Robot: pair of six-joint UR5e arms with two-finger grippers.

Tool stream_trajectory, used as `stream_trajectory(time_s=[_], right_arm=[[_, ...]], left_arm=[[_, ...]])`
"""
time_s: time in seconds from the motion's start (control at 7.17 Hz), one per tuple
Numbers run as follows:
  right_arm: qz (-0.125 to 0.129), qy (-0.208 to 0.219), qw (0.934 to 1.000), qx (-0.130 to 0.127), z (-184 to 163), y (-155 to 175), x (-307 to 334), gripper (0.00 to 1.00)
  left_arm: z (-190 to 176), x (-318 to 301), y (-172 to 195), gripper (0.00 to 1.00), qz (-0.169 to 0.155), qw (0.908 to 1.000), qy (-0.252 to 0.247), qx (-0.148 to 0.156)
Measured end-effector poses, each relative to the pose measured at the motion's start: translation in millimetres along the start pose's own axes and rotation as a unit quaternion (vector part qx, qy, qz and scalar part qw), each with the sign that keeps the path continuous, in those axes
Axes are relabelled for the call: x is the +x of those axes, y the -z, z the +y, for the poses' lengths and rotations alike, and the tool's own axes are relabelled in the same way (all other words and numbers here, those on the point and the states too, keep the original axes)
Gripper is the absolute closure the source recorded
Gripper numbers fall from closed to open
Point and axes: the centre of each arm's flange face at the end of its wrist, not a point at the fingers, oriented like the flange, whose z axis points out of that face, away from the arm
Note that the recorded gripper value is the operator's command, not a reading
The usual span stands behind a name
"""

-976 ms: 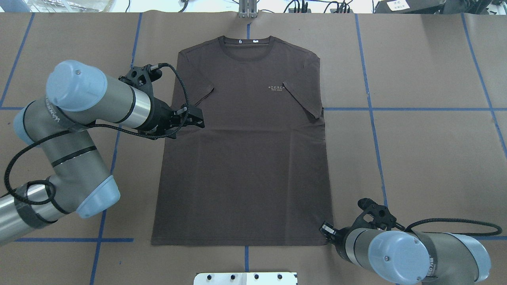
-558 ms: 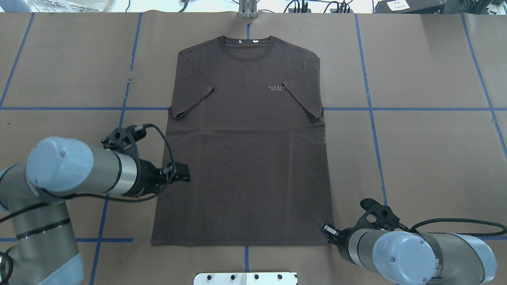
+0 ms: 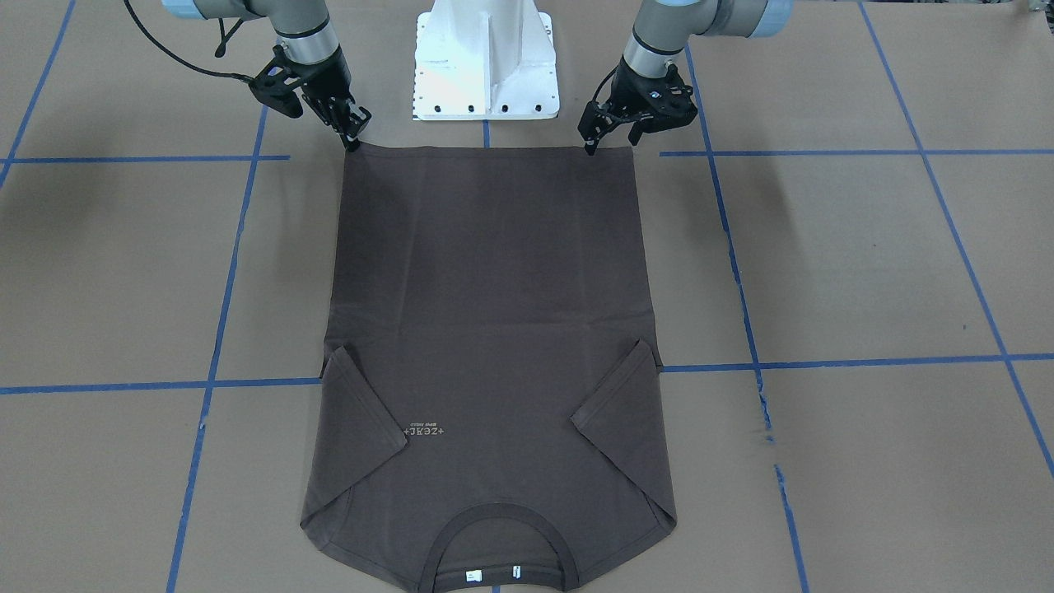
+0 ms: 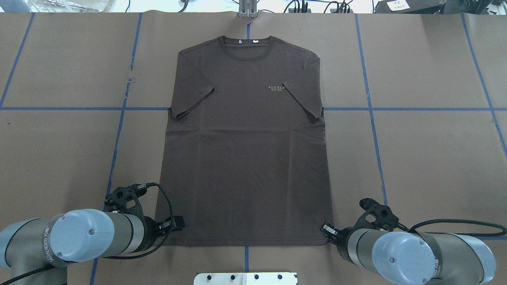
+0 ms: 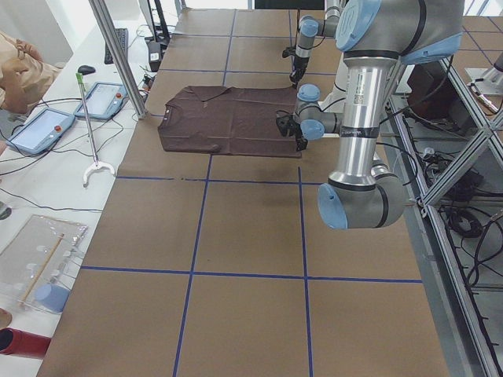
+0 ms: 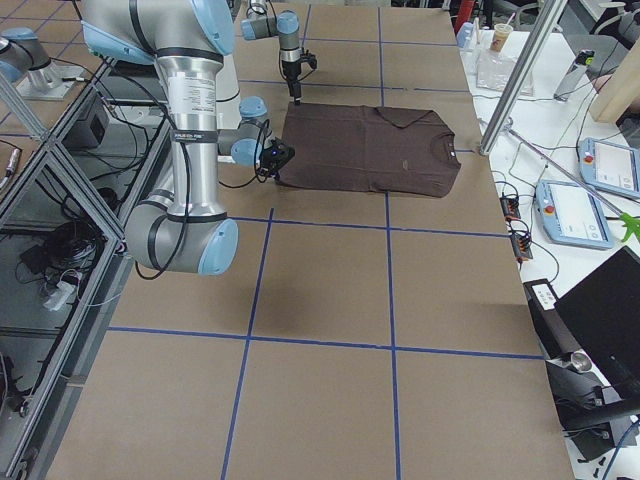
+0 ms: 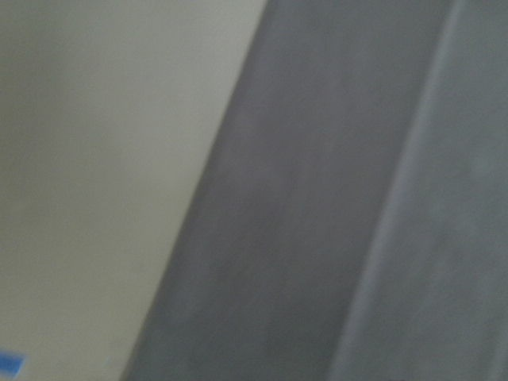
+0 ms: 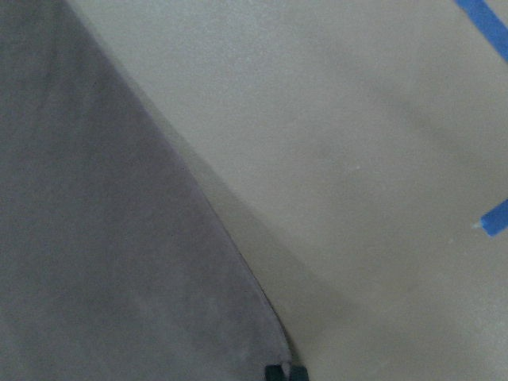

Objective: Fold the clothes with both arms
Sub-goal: 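Move the left gripper to the other hem corner nearest the robot, then grasp both hem corners with the left and right grippers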

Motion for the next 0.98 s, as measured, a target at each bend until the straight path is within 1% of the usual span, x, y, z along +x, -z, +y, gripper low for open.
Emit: stream_trajectory(time_s=[0.28, 0.42, 0.84, 0.98], right_arm=[[-0.001, 0.0, 1.0, 0.001, -1, 0, -2, 1.0], [-0.002, 0.0, 1.0, 0.001, -2, 1, -2, 1.0], [-0.005, -0.002, 1.0, 0.005, -5, 2, -3, 1.0], [-0.005, -0.002, 1.0, 0.006, -5, 2, -3, 1.0]], left_arm=[[9, -19, -11, 0.14, -0.02, 0.9998, 0.007, -0.002], [11, -23, -13, 0.22, -0.024, 0.9997, 0.009, -0.003], [13, -25, -17, 0.24, -0.028, 0.9996, 0.009, -0.004], [14, -26, -18, 0.37, -0.029, 0.9995, 0.009, -0.004]])
